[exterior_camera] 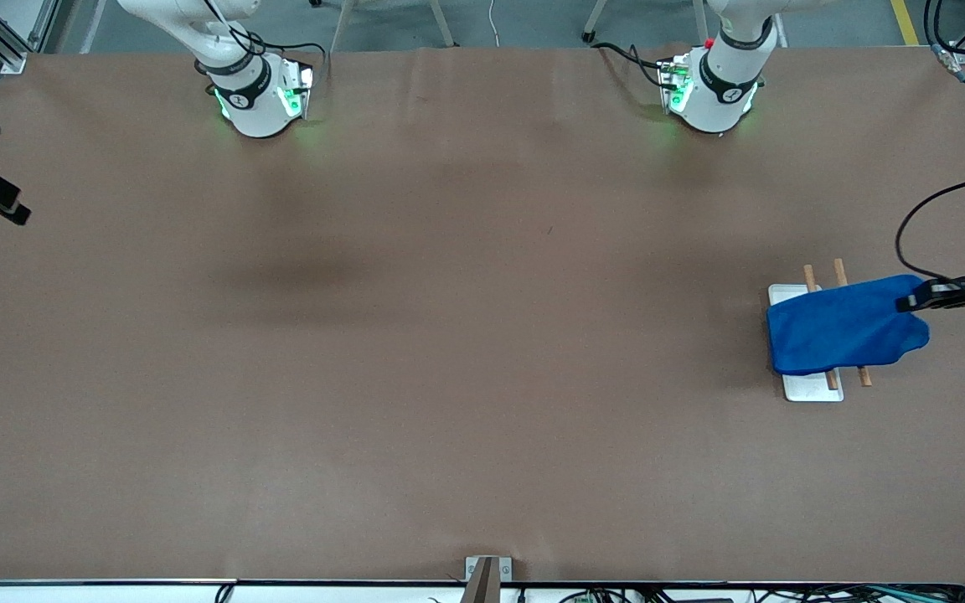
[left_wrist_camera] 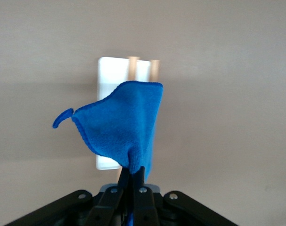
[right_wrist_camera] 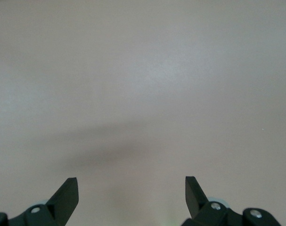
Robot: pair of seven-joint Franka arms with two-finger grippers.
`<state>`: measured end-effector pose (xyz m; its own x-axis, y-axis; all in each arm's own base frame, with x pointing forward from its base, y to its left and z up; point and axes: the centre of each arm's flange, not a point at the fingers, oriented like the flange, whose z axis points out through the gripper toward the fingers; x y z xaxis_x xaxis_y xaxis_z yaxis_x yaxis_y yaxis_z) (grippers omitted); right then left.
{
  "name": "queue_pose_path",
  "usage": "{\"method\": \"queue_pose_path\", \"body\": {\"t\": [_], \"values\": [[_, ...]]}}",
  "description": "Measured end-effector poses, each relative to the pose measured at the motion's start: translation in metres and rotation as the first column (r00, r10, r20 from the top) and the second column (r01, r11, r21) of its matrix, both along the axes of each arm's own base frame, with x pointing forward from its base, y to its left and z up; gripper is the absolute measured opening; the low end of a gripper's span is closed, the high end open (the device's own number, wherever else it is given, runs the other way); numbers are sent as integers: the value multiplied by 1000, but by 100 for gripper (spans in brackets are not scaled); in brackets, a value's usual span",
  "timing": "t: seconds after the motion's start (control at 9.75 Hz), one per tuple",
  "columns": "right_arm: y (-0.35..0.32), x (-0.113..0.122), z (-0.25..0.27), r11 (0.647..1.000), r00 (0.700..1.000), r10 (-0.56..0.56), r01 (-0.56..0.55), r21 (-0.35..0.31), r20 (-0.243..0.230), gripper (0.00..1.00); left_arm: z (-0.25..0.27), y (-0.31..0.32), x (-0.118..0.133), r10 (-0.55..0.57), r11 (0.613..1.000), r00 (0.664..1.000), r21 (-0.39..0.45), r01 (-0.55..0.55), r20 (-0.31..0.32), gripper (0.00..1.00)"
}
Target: Right arm passes towel to left arm to hang
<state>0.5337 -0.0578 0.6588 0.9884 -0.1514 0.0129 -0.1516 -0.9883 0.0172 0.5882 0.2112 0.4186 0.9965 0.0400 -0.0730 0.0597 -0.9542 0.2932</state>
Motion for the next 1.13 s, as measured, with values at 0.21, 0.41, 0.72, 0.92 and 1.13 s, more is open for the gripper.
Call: {"method": "queue_pose_path", "body": {"t": [0.21, 0.41, 0.72, 0.92, 1.13], "values": [[9, 5, -4, 1000, 1000, 19, -19, -1, 2, 100, 1, 37, -15, 3, 1000, 1000, 21, -3, 16, 5], [11, 7, -6, 1000, 1000, 21, -21, -1, 1, 100, -17, 42, -13, 2, 999, 1000, 32, -2, 6, 18], [9, 7, -6, 1000, 1000, 26, -26, -3, 1, 100, -32, 38, -3, -4, 998, 1000, 58, 3, 18, 63], [13, 7, -6, 999, 999, 42, -42, -5, 1, 100, -21, 29, 7, -24, 997, 999, 73, 21, 47, 92], [15, 7, -6, 999, 999, 46, -46, -6, 1, 100, 13, 7, 24, -97, 985, 990, 151, 81, 98, 100]]}}
